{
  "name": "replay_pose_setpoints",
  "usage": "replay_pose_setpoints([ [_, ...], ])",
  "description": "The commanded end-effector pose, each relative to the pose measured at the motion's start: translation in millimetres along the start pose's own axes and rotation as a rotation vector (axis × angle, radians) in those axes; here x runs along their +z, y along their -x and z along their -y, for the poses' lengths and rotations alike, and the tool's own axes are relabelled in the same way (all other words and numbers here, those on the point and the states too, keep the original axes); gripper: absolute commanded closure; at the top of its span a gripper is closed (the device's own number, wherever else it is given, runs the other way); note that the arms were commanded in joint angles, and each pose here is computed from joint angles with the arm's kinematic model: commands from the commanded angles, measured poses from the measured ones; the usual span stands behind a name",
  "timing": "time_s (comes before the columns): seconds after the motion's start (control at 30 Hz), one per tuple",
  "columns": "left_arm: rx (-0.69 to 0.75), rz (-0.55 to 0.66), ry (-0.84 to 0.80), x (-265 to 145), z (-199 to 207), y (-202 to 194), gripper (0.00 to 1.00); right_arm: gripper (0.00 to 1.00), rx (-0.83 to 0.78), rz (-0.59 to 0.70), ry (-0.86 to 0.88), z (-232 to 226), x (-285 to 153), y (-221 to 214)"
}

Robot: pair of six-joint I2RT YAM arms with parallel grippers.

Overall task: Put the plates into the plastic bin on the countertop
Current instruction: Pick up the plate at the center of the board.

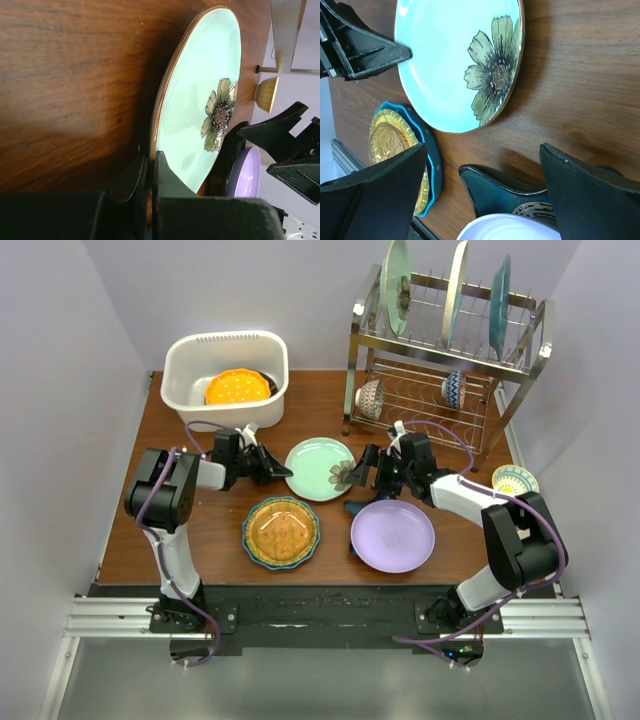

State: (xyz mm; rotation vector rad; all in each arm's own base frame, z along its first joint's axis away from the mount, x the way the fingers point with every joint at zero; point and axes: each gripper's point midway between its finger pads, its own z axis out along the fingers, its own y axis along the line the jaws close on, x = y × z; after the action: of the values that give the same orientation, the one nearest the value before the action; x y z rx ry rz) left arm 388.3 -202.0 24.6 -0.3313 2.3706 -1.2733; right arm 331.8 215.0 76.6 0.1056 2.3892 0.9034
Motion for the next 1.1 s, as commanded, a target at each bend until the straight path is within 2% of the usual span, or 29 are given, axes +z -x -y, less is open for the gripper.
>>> replay_pose_setpoints([
  [0.0,0.087,0.02,-0.083,-12.7,35.1,6.9,1.0,0.03,-0.033,0.032,0.061,-15.3,-1.9,12.4],
  [1.07,0.208,0.191,-0.119,-84.9,101.2,82.7,1.0,0.06,-0.101,0.071,0.096,-39.6,-32.9,26.7],
])
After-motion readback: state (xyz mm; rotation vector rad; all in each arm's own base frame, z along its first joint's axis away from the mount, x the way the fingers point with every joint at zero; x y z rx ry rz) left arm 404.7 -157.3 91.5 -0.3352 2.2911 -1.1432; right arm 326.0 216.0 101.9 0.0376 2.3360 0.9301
